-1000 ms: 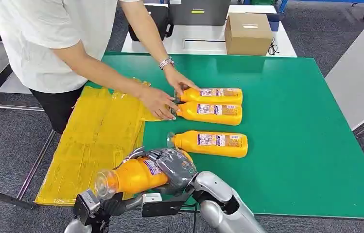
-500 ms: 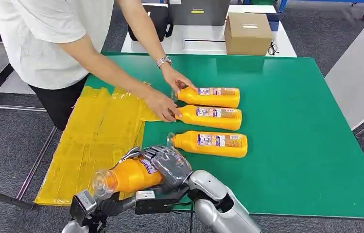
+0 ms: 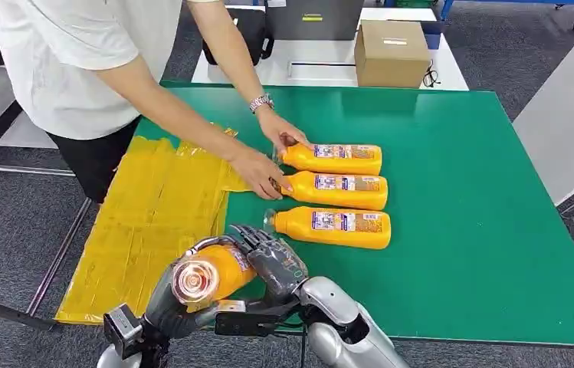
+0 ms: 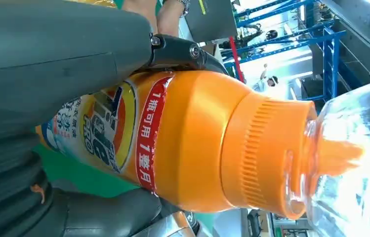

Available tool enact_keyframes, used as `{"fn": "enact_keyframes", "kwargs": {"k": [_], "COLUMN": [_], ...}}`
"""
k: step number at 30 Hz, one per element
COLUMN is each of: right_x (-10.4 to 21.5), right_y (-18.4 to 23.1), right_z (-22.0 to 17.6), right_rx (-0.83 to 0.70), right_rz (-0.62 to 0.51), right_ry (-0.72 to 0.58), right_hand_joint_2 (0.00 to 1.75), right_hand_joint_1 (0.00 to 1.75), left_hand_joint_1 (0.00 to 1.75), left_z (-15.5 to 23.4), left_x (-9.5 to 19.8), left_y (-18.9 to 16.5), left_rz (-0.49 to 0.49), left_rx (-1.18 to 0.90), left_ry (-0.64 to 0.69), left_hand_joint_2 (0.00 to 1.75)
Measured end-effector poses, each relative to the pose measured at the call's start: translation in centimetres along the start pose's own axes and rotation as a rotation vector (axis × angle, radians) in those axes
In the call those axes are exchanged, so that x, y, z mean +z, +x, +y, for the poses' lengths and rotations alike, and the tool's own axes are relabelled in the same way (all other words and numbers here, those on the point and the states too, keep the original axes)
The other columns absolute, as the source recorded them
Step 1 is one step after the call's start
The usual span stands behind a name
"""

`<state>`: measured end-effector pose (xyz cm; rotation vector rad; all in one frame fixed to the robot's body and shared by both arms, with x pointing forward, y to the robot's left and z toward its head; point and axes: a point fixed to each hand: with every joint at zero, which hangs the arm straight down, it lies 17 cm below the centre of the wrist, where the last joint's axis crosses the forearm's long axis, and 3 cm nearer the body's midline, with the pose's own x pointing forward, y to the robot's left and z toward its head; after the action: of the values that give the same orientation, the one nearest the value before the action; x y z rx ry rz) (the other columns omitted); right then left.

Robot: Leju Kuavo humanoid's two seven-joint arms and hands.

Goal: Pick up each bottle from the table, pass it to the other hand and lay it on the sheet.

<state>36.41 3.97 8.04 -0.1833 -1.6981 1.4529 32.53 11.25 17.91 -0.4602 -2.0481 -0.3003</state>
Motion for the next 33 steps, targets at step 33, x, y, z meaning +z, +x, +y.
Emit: {"fn": "enact_keyframes", "kwargs": {"k": [33], "right_x": [4.9], "right_y": [-12.4], "right_z": [-7.3], "right_rx": [0.118], "right_rz": [0.387], "right_ry": [-0.259], "right_hand_joint_2": [1.75], "right_hand_joint_1": [0.0], "left_hand_joint_1": [1.48], "left_z": [-1.6], "left_x": [-0.3], "left_y": [7.2], "left_rz": [-0.189], "left_rx": [0.088], "left_ry": [-0.005], "left_hand_joint_2": [1.75]}}
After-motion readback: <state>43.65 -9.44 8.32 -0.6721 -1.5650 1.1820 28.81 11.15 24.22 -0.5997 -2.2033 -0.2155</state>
